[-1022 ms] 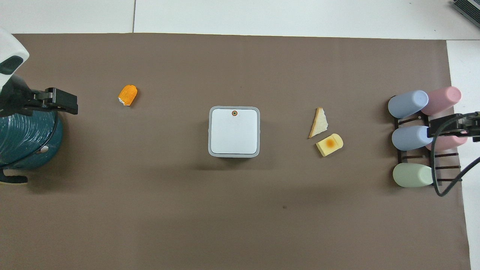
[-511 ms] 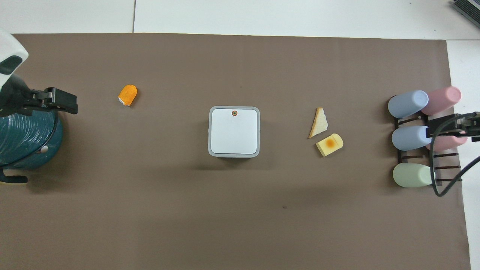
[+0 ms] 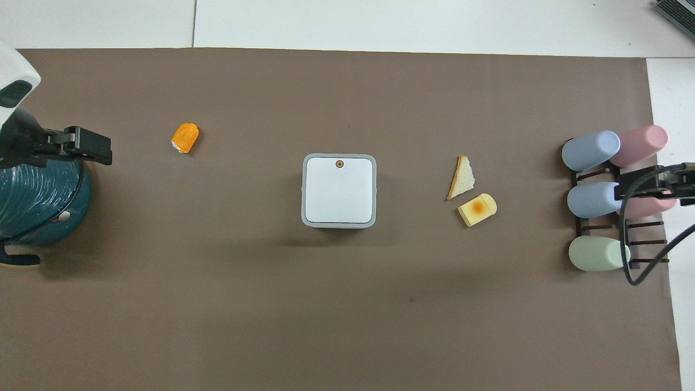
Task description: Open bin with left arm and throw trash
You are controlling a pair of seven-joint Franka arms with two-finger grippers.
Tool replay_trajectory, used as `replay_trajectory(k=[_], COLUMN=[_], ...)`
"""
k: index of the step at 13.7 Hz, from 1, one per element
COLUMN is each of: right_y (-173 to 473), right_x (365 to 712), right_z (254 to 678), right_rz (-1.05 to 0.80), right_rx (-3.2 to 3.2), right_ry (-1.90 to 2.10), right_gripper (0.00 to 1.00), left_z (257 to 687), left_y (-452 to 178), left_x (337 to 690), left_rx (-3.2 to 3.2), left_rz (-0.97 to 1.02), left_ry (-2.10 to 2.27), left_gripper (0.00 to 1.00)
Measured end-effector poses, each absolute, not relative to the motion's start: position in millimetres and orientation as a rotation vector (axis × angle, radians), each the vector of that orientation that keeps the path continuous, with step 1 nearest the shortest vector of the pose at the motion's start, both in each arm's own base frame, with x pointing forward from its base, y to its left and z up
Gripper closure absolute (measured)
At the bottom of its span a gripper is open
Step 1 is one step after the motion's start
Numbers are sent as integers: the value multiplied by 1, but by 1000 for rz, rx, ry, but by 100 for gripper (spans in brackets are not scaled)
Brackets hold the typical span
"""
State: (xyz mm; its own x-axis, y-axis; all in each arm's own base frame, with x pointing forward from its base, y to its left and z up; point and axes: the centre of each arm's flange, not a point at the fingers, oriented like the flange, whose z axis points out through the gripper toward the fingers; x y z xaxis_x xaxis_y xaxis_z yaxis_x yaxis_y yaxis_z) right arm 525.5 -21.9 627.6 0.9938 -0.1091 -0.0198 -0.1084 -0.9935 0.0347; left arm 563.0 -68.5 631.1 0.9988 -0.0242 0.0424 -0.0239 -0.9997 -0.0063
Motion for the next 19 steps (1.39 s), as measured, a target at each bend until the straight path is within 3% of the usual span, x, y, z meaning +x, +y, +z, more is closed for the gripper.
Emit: replay_trajectory(k=[15,19], right_y=[-22,-10], right_x=[526,537], right_z=[622,570], right_rz=[-43,21], right_rx=[3103,3105], right_ry=[-168,-225], right_gripper=[0,0], left_z=[633,633], left_y=[-73,-73], left_x=[562,562], left_rx=[-3135,-3135], left_rz=[-73,-74], left_ry=[51,51], left_gripper=[0,0])
